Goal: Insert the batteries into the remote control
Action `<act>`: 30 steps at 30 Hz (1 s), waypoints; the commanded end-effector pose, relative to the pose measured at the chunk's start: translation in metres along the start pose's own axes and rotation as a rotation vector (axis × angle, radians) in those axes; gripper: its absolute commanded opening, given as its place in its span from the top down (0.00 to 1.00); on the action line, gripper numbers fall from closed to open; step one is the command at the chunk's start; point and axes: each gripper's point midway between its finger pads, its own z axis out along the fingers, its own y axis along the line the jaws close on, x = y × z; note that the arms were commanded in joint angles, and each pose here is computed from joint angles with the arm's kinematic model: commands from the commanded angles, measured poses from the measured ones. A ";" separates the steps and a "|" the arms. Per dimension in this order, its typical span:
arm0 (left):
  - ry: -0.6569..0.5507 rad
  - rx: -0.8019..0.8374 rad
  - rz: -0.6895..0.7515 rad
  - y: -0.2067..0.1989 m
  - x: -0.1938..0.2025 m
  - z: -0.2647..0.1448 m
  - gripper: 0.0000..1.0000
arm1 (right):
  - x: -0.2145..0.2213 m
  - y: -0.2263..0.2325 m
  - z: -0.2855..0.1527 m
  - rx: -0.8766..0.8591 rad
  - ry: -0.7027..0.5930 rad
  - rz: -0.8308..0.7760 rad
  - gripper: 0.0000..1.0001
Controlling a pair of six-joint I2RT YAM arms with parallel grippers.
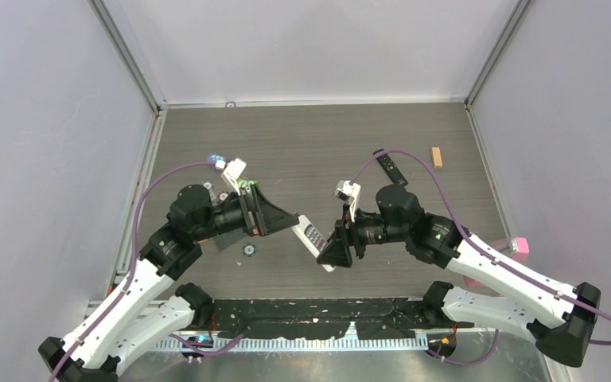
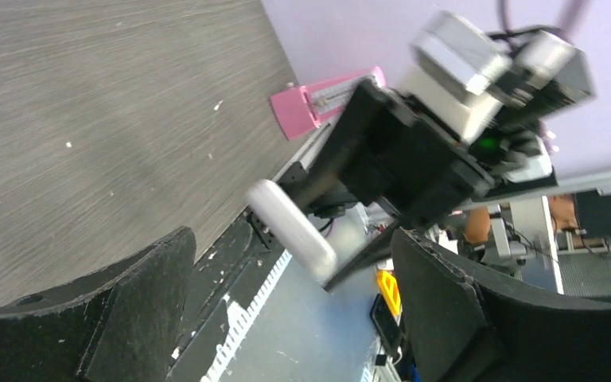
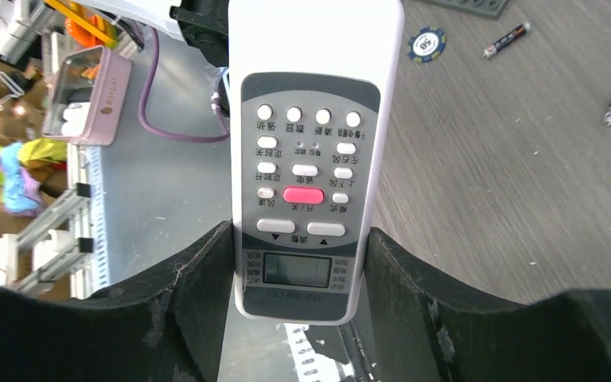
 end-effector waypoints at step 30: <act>0.107 -0.100 -0.384 0.039 0.039 0.035 0.50 | -0.019 -0.007 0.013 0.215 0.070 -0.358 0.73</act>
